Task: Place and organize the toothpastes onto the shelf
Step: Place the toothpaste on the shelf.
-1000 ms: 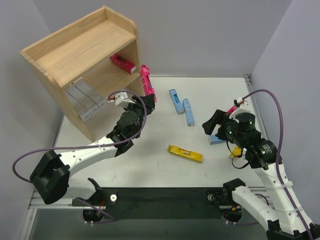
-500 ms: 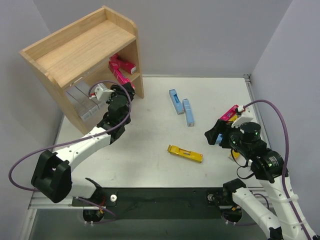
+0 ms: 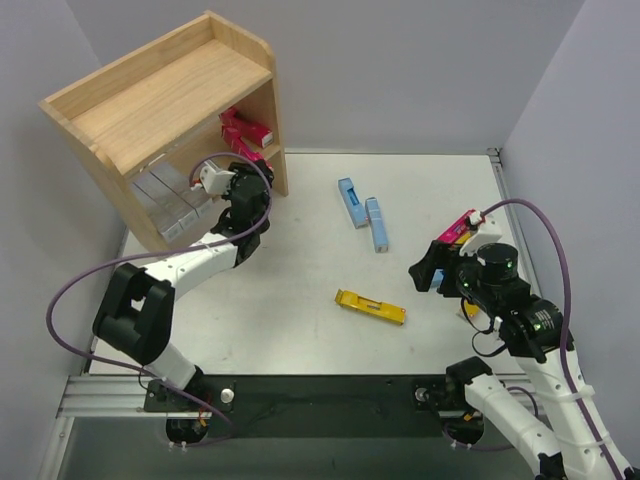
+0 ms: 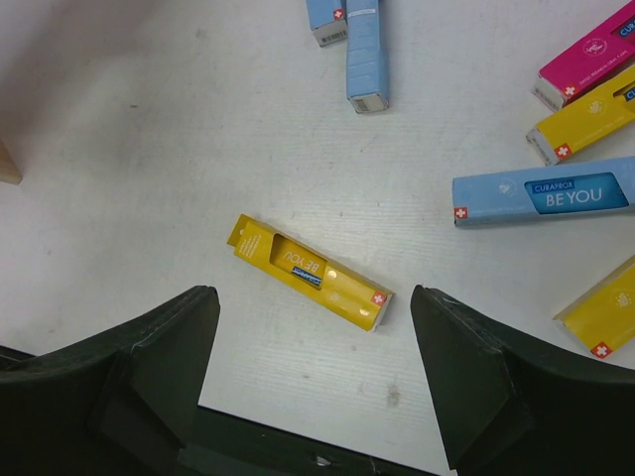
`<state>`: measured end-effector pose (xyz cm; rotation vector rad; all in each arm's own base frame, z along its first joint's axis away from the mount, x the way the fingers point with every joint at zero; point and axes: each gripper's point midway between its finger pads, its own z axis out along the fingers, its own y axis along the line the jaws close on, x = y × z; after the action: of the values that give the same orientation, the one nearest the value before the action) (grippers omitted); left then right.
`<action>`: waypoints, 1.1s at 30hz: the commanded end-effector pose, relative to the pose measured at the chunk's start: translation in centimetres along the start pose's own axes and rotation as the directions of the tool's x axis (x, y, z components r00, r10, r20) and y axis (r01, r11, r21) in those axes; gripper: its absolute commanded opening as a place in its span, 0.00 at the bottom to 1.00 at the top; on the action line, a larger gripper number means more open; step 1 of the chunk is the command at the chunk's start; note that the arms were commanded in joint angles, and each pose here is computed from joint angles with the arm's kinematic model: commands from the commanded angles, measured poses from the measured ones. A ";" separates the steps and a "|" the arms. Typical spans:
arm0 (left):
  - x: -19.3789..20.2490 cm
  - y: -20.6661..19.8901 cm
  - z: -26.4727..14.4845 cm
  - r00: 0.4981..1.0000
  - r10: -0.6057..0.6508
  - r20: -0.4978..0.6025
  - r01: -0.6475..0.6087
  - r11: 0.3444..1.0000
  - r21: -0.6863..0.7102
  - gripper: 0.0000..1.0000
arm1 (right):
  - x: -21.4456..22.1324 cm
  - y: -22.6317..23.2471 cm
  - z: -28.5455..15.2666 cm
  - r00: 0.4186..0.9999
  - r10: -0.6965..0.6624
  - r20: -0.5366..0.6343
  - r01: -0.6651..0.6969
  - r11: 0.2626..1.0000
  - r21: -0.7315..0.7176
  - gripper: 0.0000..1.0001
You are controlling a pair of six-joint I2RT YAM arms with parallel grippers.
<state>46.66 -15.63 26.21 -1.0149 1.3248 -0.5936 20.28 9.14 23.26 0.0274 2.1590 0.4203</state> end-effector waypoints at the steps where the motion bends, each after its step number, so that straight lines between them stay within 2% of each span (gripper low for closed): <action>1: -3.2 -4.9 1.5 0.981 -0.165 0.101 0.153 0.982 0.111 0.36 | 0.4 -0.2 0.0 0.999 -0.048 -0.011 0.048 0.999 -0.007 0.80; 12: -5.3 -4.7 4.6 0.970 -0.155 0.188 0.143 0.987 0.078 0.36 | 0.6 -0.8 0.2 0.990 -0.142 -0.011 0.142 0.990 0.019 0.81; 23: -4.3 -4.3 8.0 0.972 -0.136 0.189 0.127 0.990 0.058 0.37 | 0.7 -1.3 0.3 0.985 -0.174 -0.010 0.174 0.984 0.042 0.81; 29: -3.5 -3.6 8.4 0.978 -0.120 0.172 0.116 0.993 0.033 0.49 | 0.6 -1.6 0.4 0.982 -0.187 -0.011 0.187 0.981 0.057 0.81; 33: -3.1 -3.3 8.1 0.980 -0.126 0.152 0.125 0.992 0.016 0.63 | 0.5 -1.6 0.3 0.982 -0.188 -0.007 0.188 0.980 0.059 0.81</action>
<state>54.42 -12.32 27.26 -1.1048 1.1820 -0.5359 20.24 8.16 22.23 -0.1380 2.1608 0.2800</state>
